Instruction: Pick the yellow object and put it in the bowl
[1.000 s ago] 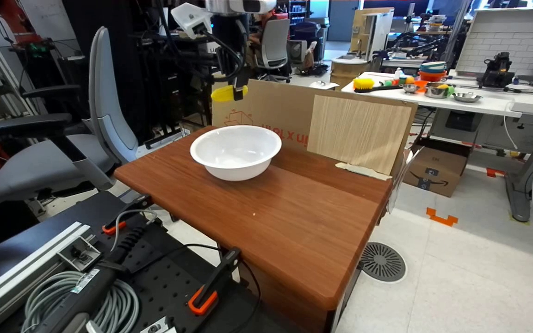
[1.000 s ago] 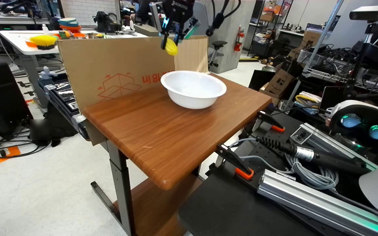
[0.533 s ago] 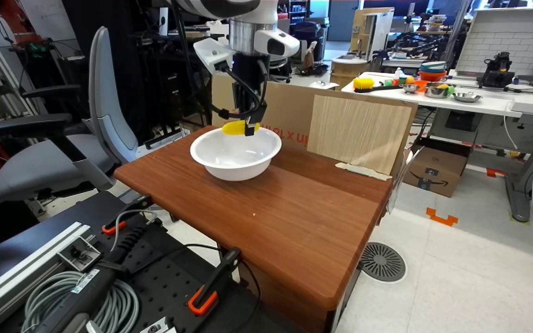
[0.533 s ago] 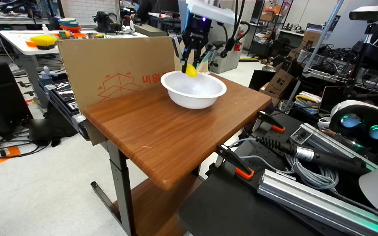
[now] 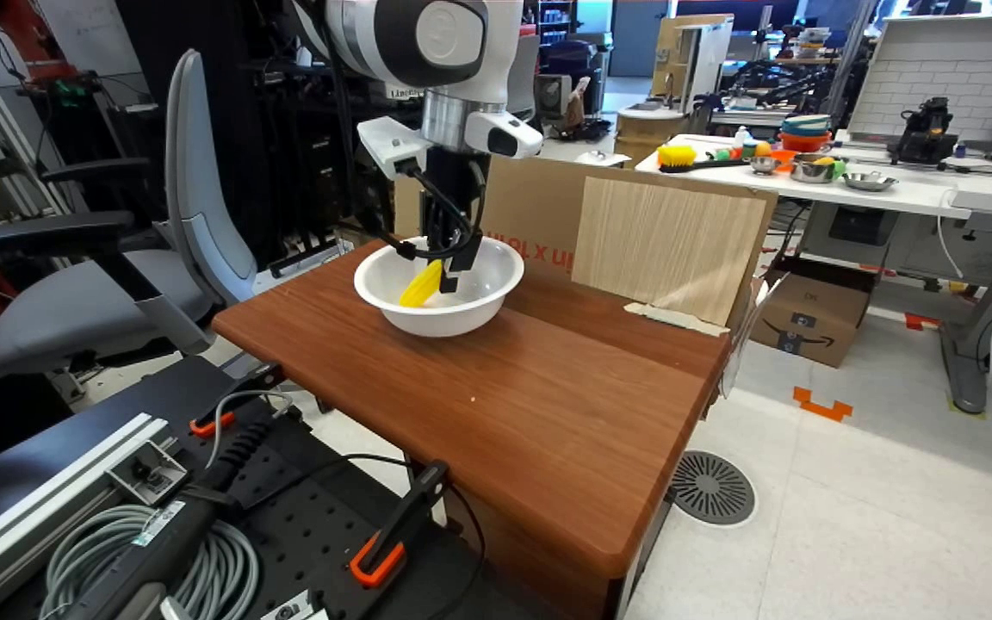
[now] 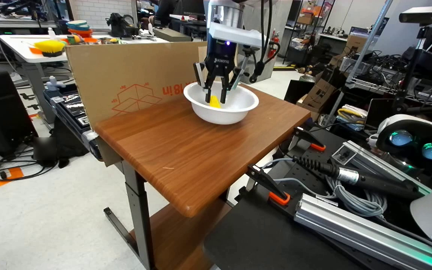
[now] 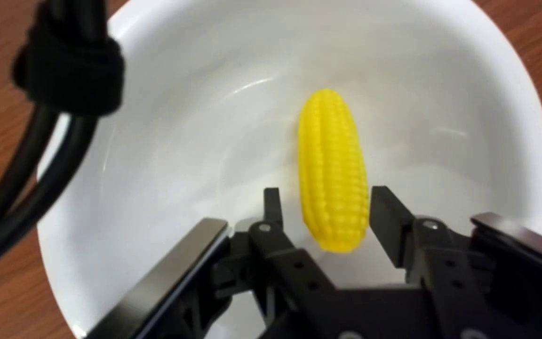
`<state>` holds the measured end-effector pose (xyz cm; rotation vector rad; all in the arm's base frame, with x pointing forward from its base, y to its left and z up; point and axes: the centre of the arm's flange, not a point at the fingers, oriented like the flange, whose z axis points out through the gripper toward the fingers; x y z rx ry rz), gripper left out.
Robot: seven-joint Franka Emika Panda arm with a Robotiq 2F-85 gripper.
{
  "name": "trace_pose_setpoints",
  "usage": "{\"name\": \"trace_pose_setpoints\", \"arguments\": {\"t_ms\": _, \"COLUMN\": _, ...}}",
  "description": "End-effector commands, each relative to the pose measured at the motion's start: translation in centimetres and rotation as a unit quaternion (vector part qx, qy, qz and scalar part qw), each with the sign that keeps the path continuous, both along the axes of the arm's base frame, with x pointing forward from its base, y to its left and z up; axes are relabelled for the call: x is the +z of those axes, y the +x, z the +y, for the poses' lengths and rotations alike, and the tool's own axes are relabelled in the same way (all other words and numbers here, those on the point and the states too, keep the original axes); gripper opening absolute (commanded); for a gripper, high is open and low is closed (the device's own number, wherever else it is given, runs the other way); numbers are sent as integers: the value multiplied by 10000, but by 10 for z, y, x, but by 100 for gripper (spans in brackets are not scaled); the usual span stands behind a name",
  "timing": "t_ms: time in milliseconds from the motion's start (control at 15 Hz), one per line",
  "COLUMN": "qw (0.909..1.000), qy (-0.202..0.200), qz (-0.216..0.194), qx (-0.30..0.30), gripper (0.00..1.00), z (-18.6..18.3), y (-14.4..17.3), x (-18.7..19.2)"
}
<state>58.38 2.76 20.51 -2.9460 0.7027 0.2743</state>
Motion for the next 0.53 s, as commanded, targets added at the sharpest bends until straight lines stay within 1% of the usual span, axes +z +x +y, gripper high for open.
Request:
{"name": "trace_pose_setpoints", "arguments": {"t_ms": 0, "qw": 9993, "qy": -8, "qz": 295, "qx": 233, "gripper": 84, "z": 12, "y": -4, "x": 20}}
{"name": "trace_pose_setpoints", "arguments": {"t_ms": 133, "qw": 9983, "qy": 13, "qz": 362, "qx": 446, "gripper": 98, "z": 19, "y": -18, "x": 48}}
{"name": "trace_pose_setpoints", "arguments": {"t_ms": 200, "qw": 9978, "qy": 40, "qz": 367, "qx": 556, "gripper": 100, "z": 23, "y": -28, "x": 67}}
{"name": "trace_pose_setpoints", "arguments": {"t_ms": 333, "qw": 9962, "qy": 36, "qz": 389, "qx": 773, "gripper": 100, "z": 29, "y": -47, "x": 106}}
{"name": "trace_pose_setpoints", "arguments": {"t_ms": 400, "qw": 9979, "qy": 76, "qz": 368, "qx": 520, "gripper": 100, "z": 25, "y": -18, "x": 58}}
{"name": "trace_pose_setpoints", "arguments": {"t_ms": 467, "qw": 9975, "qy": 71, "qz": 368, "qx": 592, "gripper": 100, "z": 28, "y": -24, "x": 76}}
